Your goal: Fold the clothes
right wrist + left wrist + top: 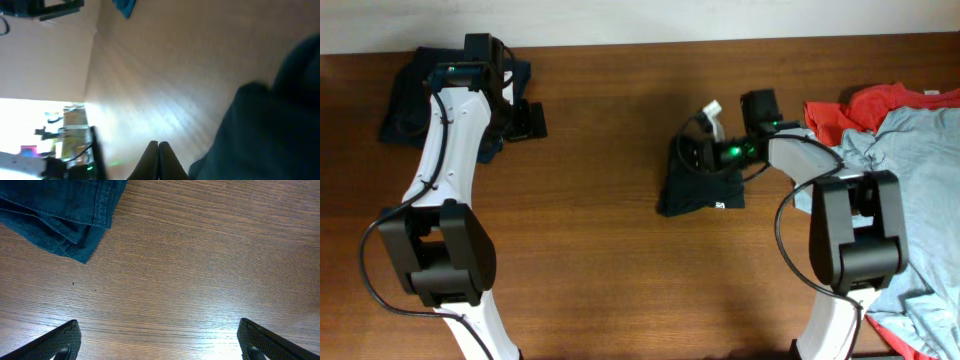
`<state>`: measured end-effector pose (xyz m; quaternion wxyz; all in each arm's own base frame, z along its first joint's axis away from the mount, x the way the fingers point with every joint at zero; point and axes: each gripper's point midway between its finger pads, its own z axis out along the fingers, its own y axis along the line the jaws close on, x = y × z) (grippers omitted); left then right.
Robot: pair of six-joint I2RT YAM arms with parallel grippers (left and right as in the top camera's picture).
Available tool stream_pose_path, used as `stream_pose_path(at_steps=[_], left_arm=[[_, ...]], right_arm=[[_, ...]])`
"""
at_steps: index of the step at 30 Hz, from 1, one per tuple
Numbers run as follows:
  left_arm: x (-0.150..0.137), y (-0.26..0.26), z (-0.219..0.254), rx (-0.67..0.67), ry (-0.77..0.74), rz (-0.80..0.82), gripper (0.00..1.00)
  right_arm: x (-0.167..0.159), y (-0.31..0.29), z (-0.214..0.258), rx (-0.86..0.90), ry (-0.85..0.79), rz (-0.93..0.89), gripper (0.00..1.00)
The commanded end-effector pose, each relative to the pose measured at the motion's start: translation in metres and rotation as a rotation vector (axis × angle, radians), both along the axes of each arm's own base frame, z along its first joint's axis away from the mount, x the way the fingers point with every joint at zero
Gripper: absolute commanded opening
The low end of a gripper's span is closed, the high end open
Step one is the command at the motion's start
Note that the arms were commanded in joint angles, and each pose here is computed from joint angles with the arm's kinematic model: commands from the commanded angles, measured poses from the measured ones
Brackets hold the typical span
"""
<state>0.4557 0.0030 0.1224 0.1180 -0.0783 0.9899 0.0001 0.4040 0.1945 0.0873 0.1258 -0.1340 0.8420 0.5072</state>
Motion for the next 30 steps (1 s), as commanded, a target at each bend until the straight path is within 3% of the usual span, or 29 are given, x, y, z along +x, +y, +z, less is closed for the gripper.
stream_pose_path(at_steps=[1,13,19,25,30], left_arm=[[0.002,0.001,0.015,0.011,-0.037,-0.015,0.99],[0.002,0.001,0.015,0.011,-0.037,-0.015,0.99],[0.002,0.001,0.015,0.011,-0.037,-0.015,0.99],[0.002,0.001,0.015,0.011,-0.037,-0.015,0.99],[0.002,0.001,0.015,0.011,-0.037,-0.015,0.99]], right_arm=[[0.009,-0.006,-0.014,-0.111,-0.026,-0.040,0.04],[0.026,0.013,-0.080,-0.201,-0.008,-0.076,0.04],[0.032,0.016,-0.082,-0.176,-0.007,-0.093,0.04],[0.043,0.022,-0.018,0.025,-0.096,-0.023,0.04],[0.062,-0.011,0.043,0.065,-0.171,-0.083,0.04]])
